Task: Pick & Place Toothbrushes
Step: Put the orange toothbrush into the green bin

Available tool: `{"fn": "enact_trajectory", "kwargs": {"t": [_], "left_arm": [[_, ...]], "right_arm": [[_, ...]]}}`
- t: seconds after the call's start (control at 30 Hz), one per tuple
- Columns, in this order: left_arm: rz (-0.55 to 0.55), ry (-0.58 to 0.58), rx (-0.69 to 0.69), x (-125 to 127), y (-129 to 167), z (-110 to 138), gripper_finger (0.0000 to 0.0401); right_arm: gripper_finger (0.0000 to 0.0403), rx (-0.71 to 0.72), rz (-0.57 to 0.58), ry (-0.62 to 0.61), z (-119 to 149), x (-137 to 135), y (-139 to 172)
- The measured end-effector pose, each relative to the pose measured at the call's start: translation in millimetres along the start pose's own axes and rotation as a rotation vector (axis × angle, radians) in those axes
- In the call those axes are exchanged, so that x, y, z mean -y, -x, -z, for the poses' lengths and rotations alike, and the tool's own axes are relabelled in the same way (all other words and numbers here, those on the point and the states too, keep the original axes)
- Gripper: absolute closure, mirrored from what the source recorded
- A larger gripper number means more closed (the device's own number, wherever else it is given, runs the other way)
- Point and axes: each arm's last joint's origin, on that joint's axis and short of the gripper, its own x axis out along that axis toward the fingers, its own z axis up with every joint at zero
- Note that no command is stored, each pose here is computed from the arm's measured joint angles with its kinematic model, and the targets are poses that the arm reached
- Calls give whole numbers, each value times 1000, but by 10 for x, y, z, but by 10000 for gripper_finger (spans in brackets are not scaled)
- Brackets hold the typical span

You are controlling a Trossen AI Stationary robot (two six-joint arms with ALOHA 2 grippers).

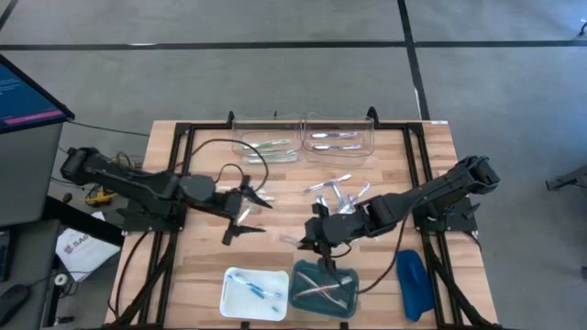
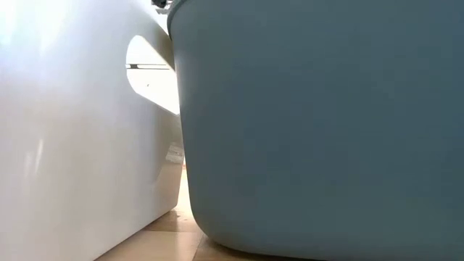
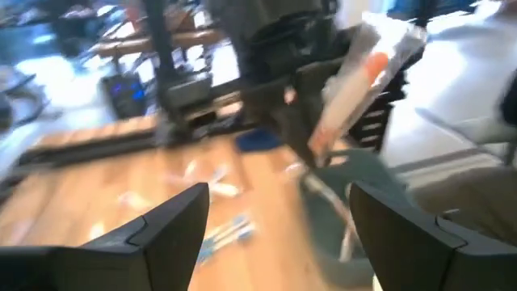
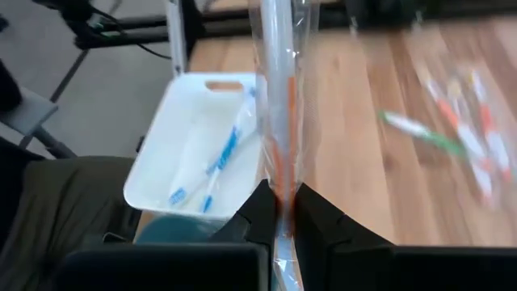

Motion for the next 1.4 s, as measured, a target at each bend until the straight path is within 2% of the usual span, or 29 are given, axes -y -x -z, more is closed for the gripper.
{"fn": "enact_trajectory", "kwargs": {"t": [0.13, 0.23, 0.37, 0.43, 0.63, 0.73, 0.83, 0.93, 1.0, 1.07, 1.17, 1.4], "left_arm": [[-191, 12, -20, -58, 189, -35, 109], [-317, 21, 14, -105, 322, -96, 109], [-500, 49, 68, -168, 506, -174, 109], [-545, 81, 89, -185, 575, -195, 109], [-544, 89, 47, -184, 609, -150, 109], [-543, 88, 43, -182, 591, -144, 109], [-544, 94, 49, -183, 593, -149, 109], [-545, 140, 66, -187, 593, -153, 109], [-545, 174, 86, -188, 595, -164, 109], [-544, 198, 91, -188, 594, -163, 109], [-544, 206, 98, -188, 585, -167, 109], [-508, 231, 81, -162, 516, -141, 109]], "right_arm": [[384, -69, 22, -133, 68, 18, 3], [382, -169, 22, -262, 137, 57, 14], [383, -284, 49, -337, 225, 38, 63], [383, -312, 30, -342, 261, -26, 78], [383, -324, -90, -319, 319, -312, 122], [384, -307, -119, -346, 329, -412, 113], [384, -293, -129, -320, 368, -504, 77], [383, -269, -151, -315, 381, -576, -54], [383, -329, -108, -350, 481, -554, -117], [383, -326, -104, -443, 475, -579, -237], [383, -420, -40, -510, 599, -604, -361], [382, -535, -12, -545, 710, -726, -546]]}}
